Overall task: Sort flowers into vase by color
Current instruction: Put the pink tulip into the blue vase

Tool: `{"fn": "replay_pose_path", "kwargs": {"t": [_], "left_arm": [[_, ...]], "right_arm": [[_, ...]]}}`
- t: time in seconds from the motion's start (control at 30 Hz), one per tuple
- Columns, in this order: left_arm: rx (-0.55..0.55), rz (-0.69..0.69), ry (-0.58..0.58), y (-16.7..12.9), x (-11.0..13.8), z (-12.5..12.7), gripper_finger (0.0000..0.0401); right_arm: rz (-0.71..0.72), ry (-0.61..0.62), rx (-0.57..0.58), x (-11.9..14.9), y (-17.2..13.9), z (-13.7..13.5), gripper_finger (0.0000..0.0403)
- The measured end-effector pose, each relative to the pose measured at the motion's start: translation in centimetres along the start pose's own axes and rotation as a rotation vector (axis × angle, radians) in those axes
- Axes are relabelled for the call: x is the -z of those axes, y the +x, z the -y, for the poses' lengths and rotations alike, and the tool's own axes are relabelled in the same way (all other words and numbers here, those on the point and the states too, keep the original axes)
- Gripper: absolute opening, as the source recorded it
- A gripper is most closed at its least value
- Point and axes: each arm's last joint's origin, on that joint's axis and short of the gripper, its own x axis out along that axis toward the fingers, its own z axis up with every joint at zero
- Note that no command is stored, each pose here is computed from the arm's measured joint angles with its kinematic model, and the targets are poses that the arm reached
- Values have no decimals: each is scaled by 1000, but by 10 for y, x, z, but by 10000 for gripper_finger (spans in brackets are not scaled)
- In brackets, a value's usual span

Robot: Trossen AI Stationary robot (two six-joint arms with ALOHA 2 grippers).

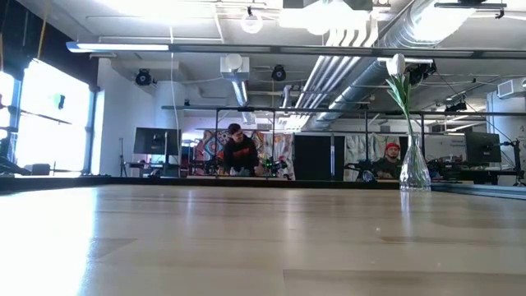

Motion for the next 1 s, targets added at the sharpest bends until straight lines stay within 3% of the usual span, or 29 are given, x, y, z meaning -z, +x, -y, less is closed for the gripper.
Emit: {"fn": "replay_pose_path", "kwargs": {"t": [0.27, 0.37, 0.47, 0.7, 1.0], "left_arm": [[-45, -289, -19, -5, 27, -7, 71], [-58, -382, -15, -8, 36, -8, 90], [-68, -436, -23, -8, 42, -9, 97], [-69, -453, -47, -5, 48, -6, 96], [-119, -417, -86, -4, 45, -7, 92]], "right_arm": [[-247, -31, 105, 9, -27, 36, 7], [-339, -71, -37, 12, -32, 33, 2], [-466, -52, -108, 18, -37, 34, 2], [-689, -126, -274, 46, -51, 23, 1], [-810, -153, -270, 93, -79, 28, 0]]}}
